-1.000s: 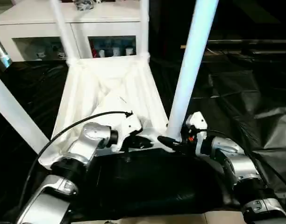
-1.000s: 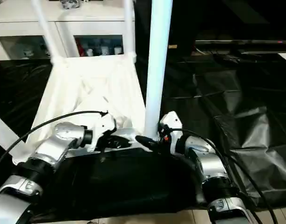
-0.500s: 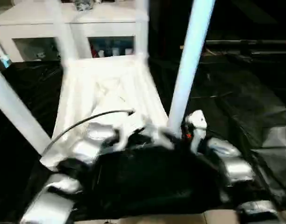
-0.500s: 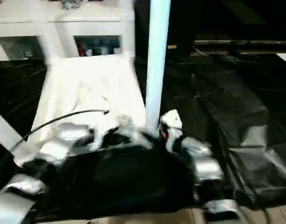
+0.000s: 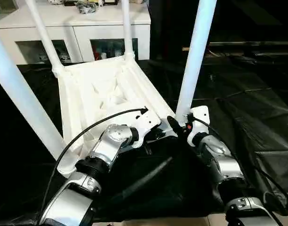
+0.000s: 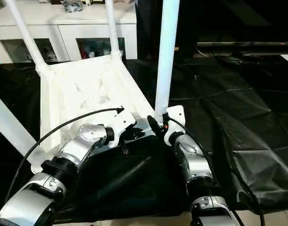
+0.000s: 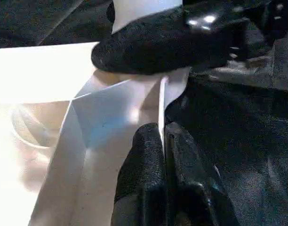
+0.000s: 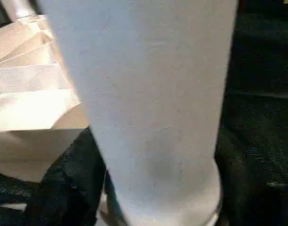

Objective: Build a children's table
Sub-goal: Rotate leg to tighten

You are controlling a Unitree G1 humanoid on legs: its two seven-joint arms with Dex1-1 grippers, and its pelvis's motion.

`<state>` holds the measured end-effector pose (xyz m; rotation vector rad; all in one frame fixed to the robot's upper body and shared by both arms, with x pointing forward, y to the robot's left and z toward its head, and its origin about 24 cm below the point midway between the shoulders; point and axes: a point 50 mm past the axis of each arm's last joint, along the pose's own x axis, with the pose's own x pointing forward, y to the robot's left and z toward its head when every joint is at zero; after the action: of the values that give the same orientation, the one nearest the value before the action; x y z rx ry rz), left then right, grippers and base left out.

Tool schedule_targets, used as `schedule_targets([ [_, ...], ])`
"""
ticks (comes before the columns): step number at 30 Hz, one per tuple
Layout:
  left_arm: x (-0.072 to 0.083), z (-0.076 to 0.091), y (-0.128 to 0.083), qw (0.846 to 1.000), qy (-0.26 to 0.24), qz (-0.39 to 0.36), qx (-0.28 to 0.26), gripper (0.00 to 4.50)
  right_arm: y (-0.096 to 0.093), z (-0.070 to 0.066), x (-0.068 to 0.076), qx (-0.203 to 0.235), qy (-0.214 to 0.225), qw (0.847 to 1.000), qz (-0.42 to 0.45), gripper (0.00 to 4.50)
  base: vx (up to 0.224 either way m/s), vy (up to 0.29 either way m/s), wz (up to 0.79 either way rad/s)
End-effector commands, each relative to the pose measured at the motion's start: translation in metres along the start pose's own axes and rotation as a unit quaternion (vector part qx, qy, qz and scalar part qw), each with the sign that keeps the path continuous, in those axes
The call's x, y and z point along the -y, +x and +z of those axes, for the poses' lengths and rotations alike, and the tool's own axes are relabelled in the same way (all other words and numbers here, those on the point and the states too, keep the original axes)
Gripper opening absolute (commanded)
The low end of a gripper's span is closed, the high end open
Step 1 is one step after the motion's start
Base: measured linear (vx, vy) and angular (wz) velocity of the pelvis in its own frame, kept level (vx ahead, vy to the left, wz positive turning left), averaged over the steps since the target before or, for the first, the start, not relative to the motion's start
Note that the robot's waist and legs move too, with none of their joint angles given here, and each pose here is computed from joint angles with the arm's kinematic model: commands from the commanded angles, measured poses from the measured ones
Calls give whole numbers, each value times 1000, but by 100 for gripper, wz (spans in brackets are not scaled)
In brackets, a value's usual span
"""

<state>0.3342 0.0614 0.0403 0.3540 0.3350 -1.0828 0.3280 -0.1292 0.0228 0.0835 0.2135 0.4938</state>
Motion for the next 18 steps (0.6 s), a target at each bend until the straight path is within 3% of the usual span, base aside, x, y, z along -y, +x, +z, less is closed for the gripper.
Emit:
schedule_targets([
  [1,12,3,8,999,-19,-26,30,0,7,-16,-42,-33,12,991,130,359,0,0,0],
  [8,11,-9,-20,991,-18,-127,28,0,-10,-3,-20,-42,-37,973,225,374,0,0,0],
  [18,5,-18,-44,986,-25,-166,9,0,-26,3,-2,-66,-53,955,285,360,0,0,0],
])
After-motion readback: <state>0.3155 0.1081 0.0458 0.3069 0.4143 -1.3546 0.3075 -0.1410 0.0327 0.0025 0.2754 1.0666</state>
